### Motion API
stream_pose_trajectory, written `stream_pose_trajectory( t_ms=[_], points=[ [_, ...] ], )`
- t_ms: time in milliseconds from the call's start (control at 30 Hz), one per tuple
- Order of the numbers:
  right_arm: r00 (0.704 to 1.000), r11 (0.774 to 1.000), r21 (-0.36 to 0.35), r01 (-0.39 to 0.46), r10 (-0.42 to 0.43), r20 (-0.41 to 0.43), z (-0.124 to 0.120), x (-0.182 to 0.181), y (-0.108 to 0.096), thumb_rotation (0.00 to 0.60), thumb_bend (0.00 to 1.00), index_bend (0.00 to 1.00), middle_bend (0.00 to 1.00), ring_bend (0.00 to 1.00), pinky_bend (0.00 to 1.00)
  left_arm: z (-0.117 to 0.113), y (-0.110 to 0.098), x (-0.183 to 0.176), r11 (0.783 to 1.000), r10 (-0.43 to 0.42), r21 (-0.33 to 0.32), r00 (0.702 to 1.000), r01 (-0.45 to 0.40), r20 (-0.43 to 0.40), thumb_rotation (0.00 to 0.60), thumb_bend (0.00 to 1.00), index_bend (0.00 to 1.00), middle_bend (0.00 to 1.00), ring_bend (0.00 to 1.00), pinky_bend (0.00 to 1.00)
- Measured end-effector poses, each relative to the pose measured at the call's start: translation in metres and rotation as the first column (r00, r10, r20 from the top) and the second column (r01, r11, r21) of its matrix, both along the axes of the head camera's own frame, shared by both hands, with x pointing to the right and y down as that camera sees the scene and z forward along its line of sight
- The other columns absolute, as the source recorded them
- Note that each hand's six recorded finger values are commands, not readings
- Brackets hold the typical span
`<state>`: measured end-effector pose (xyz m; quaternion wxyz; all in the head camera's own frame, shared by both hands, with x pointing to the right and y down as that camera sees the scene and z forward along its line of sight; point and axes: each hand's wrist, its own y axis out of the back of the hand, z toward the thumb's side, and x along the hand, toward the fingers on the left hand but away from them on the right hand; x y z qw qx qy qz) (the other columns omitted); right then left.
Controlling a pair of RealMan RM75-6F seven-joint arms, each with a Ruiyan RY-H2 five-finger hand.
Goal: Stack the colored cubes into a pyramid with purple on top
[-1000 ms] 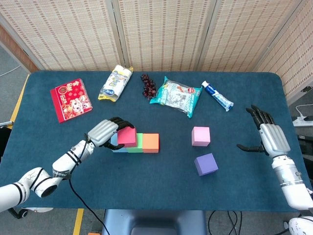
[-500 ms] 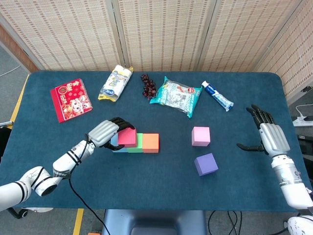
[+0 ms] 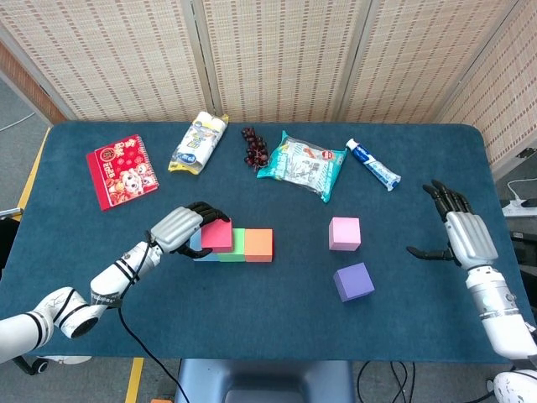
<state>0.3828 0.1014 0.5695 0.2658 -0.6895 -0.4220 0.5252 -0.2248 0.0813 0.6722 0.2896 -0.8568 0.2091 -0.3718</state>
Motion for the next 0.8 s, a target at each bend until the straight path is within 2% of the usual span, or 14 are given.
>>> stream_pose_trajectory(
  t_ms=[467,800],
  points=[
    [1.0,1.0,-0.003,0.001,-0.001,-0.001,0.002,-0.0001,-0.0005,0.6,0.07,0.0,0.0,0.0,0.0,0.0059,0.0044,-0.0016,1.0,-0.005,-0.02,1.0,0.005,0.008,0.6,0.34,0.23,0.22,0.18,0.14],
    [1.0,1.0,-0.001,-0.001,0.001,-0.001,0.0019,0.0003,-0.0006,0.6,0.07,0.0,0.0,0.0,0.0,0.0023,0.0033,0.0001,1.0,-0.011,-0.017,1.0,0.011,-0.015,0.6,0.34,0.23,0.21,0.18,0.14]
  ],
)
